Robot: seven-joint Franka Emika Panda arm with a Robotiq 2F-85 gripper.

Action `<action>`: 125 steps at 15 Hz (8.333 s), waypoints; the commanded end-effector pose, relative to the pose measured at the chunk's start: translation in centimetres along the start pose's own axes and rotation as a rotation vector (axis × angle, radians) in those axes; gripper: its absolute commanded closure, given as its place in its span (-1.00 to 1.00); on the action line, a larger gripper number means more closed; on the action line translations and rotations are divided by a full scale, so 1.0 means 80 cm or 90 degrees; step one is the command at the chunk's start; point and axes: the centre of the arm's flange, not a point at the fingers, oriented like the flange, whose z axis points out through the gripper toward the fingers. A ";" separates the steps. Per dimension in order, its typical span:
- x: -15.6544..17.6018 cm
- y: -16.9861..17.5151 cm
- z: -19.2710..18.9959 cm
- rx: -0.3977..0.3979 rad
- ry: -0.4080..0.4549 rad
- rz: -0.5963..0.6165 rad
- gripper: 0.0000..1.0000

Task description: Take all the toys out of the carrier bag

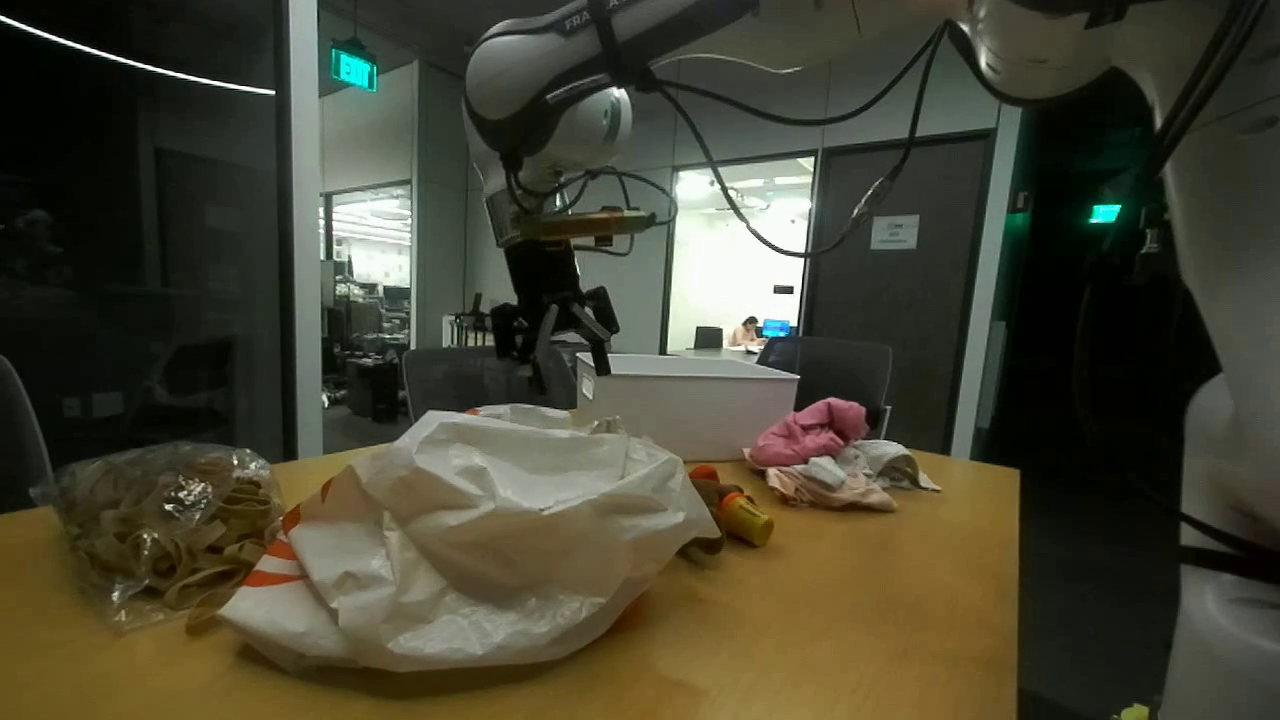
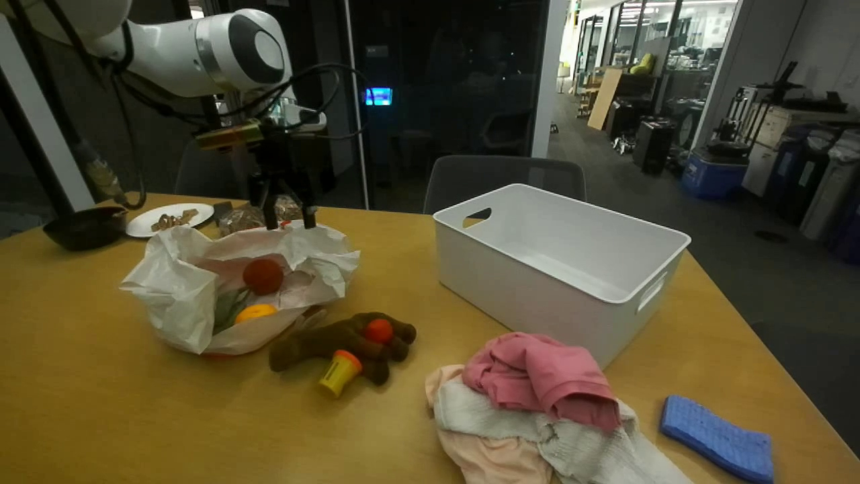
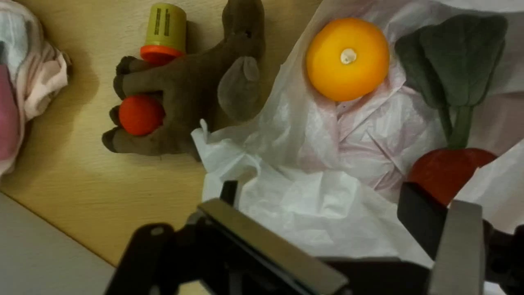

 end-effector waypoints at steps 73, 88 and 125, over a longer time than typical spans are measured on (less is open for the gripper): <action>-0.006 -0.073 -0.013 -0.076 -0.265 -0.314 0.95; 0.020 0.117 0.045 -0.306 -0.326 0.060 0.96; -0.023 -0.088 0.103 -0.095 -0.182 -0.408 -1.00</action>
